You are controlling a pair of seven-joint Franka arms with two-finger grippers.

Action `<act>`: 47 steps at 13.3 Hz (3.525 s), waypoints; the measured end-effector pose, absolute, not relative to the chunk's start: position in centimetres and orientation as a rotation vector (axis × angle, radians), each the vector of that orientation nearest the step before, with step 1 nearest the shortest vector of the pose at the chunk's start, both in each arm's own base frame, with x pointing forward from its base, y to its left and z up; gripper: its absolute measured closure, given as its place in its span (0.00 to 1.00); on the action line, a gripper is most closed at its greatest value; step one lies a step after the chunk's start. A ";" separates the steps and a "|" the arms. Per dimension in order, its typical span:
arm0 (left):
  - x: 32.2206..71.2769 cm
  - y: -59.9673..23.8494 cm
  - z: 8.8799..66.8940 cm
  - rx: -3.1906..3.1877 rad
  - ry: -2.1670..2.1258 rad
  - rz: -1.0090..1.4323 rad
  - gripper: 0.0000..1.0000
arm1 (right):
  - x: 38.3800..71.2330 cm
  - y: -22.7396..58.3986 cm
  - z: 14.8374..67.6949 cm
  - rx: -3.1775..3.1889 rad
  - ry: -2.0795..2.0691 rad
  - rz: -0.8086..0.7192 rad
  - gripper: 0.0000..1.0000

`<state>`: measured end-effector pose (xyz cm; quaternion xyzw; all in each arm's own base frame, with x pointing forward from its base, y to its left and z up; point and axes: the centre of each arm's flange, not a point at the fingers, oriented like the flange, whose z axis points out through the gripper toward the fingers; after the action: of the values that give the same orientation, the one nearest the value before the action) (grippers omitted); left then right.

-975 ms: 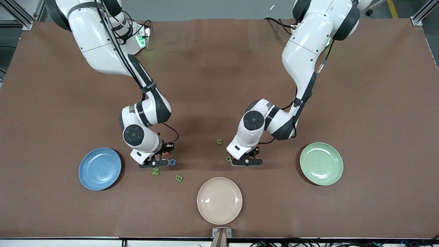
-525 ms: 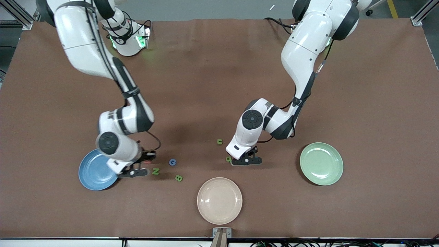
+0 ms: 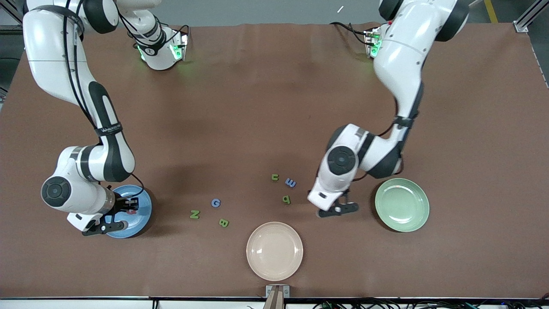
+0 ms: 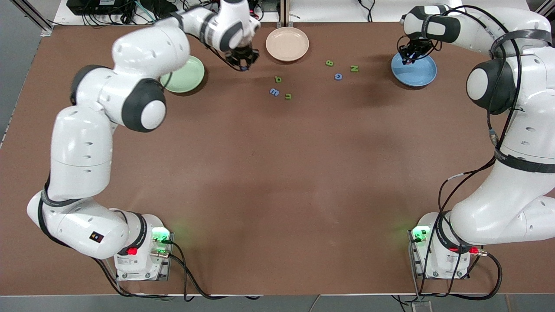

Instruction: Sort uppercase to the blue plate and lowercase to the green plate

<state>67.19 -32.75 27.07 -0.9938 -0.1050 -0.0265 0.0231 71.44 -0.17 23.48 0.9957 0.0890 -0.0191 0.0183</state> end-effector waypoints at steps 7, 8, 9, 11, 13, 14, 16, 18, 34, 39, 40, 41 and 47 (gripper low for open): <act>69.8 -17.1 24.4 -3.003 -0.482 0.074 0.73 | 71.7 2.5 23.3 3.096 0.340 -0.028 0.19; 69.9 -15.7 24.0 -2.996 -0.500 0.088 0.73 | 71.6 3.7 23.3 3.099 0.353 -0.025 0.19; 70.0 -14.2 23.7 -2.993 -0.510 0.099 0.73 | 71.5 5.2 23.3 3.107 0.341 -0.022 0.19; 70.2 -11.3 23.2 -2.985 -0.542 0.121 0.73 | 71.3 8.6 23.4 3.127 0.246 -0.012 0.20; 69.8 -9.6 22.3 -2.977 -0.555 0.157 0.66 | 70.9 13.0 23.6 3.142 0.097 0.029 0.19; 69.6 -9.6 22.0 -2.974 -0.557 0.167 0.55 | 70.6 15.5 23.7 3.150 0.019 0.067 0.19; 69.5 -10.4 22.2 -2.973 -0.569 0.172 0.35 | 69.6 20.6 23.4 3.163 -0.141 0.121 0.19; 69.1 -13.0 22.8 -2.972 -0.608 0.162 0.13 | 68.5 24.7 22.0 3.169 -0.319 0.165 0.19; 60.1 -44.0 19.7 -2.943 -1.430 0.053 0.14 | 66.7 28.4 18.3 3.146 -0.530 0.165 0.65; 58.8 -46.4 18.5 -2.885 -1.534 0.075 0.25 | 68.3 26.1 19.7 3.123 -0.503 0.147 0.66; 58.7 -46.5 18.4 -2.884 -1.533 0.077 0.26 | 69.7 24.0 21.3 3.112 -0.444 0.106 0.66; 58.7 -46.5 18.4 -2.883 -1.533 0.077 0.26 | 70.8 21.7 22.8 3.108 -0.384 0.074 0.66; 58.5 -46.0 17.5 -2.847 -1.519 0.101 0.36 | 74.4 3.3 24.9 3.095 0.169 0.023 0.66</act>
<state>58.51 -46.03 17.45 -0.8810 -0.4700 0.0314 -0.0434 74.35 3.31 24.94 0.9983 0.0545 0.0073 0.0208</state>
